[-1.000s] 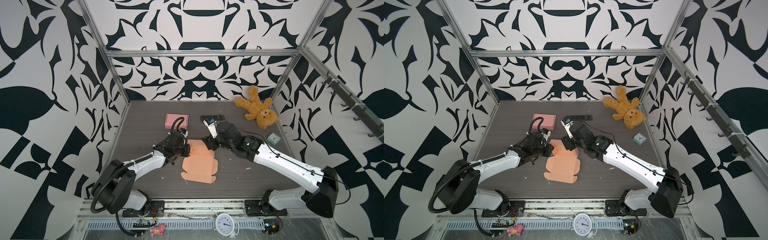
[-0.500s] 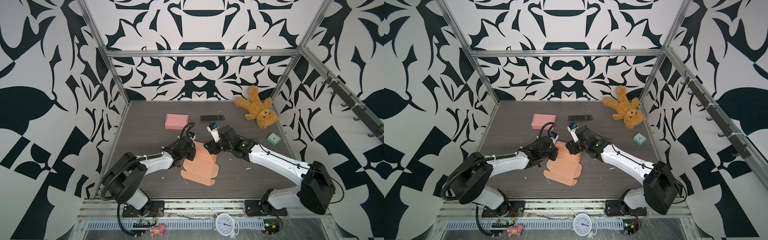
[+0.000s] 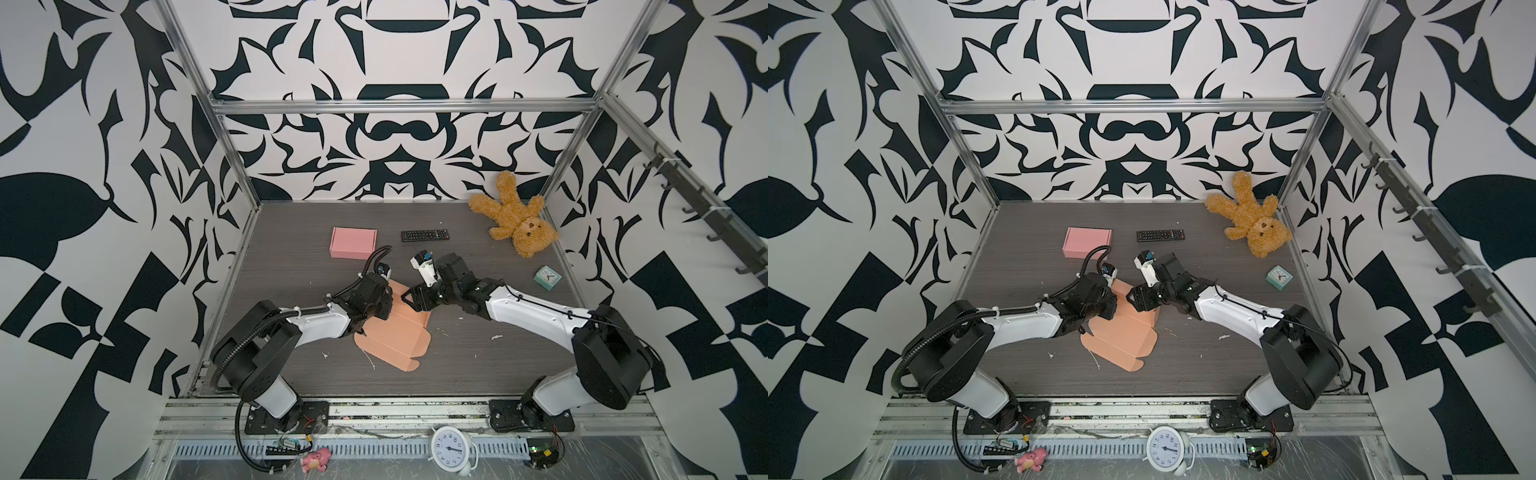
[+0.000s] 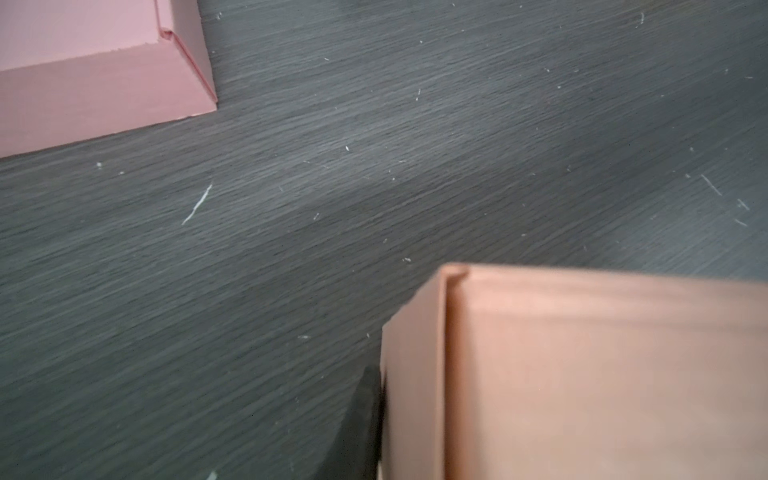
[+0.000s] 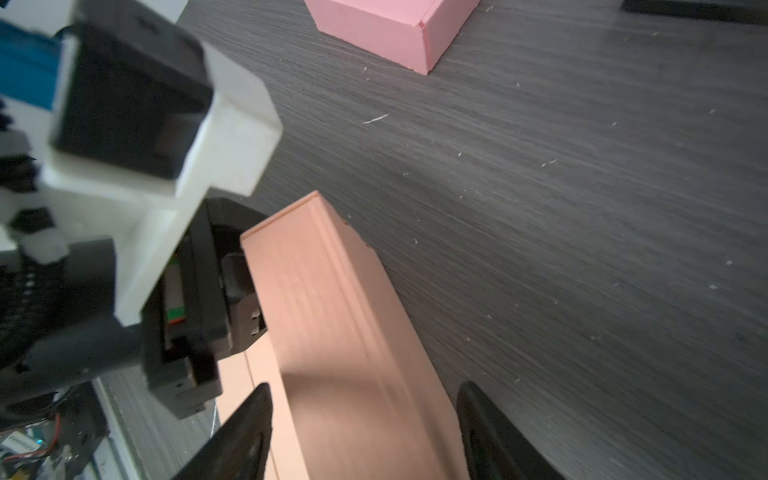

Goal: Fold the paper box

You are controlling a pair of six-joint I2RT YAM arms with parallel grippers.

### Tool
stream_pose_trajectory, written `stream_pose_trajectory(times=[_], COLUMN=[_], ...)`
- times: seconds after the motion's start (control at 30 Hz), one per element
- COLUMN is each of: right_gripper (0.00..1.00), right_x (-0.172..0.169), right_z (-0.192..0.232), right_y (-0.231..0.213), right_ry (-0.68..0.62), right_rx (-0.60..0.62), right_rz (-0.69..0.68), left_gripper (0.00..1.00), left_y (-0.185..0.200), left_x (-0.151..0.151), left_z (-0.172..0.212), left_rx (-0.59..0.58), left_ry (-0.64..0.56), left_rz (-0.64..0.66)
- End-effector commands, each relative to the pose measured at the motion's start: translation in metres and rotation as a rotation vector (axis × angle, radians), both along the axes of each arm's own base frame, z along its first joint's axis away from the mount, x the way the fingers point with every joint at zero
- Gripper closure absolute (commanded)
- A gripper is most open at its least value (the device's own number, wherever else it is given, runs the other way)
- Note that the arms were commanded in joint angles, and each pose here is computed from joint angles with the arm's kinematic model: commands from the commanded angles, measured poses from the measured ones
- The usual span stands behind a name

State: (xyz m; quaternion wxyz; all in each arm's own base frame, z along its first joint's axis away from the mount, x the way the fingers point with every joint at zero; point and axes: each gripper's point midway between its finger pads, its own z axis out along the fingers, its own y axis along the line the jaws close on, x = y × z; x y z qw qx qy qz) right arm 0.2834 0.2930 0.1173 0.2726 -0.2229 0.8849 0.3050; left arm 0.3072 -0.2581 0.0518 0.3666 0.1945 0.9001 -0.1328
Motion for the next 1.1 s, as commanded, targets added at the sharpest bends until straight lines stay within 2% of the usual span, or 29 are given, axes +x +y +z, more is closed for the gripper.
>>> stream_pose_trajectory(times=[0.0, 0.17, 0.53, 0.87, 1.07], right_gripper=[0.3, 0.31, 0.3, 0.27, 0.27], right_x=[-0.012, -0.019, -0.007, -0.002, 0.0], right_z=[0.011, 0.006, 0.013, 0.01, 0.003], right_y=[0.008, 0.003, -0.007, -0.01, -0.002], right_ry=[0.037, 0.055, -0.005, -0.022, -0.008], right_rx=[0.097, 0.106, 0.019, -0.059, -0.095], right_rz=[0.023, 0.016, -0.02, -0.013, 0.014], left_gripper=[0.83, 0.83, 0.77, 0.66, 0.52], left_y=[0.001, 0.002, -0.002, 0.004, 0.008], left_x=[0.009, 0.011, 0.001, -0.02, -0.048], left_z=[0.003, 0.001, -0.002, 0.004, 0.013], left_rx=[-0.003, 0.011, -0.027, -0.069, -0.121], left_ry=[-0.027, -0.027, -0.011, 0.0, 0.088], left_rz=[0.048, 0.058, 0.016, -0.014, -0.046])
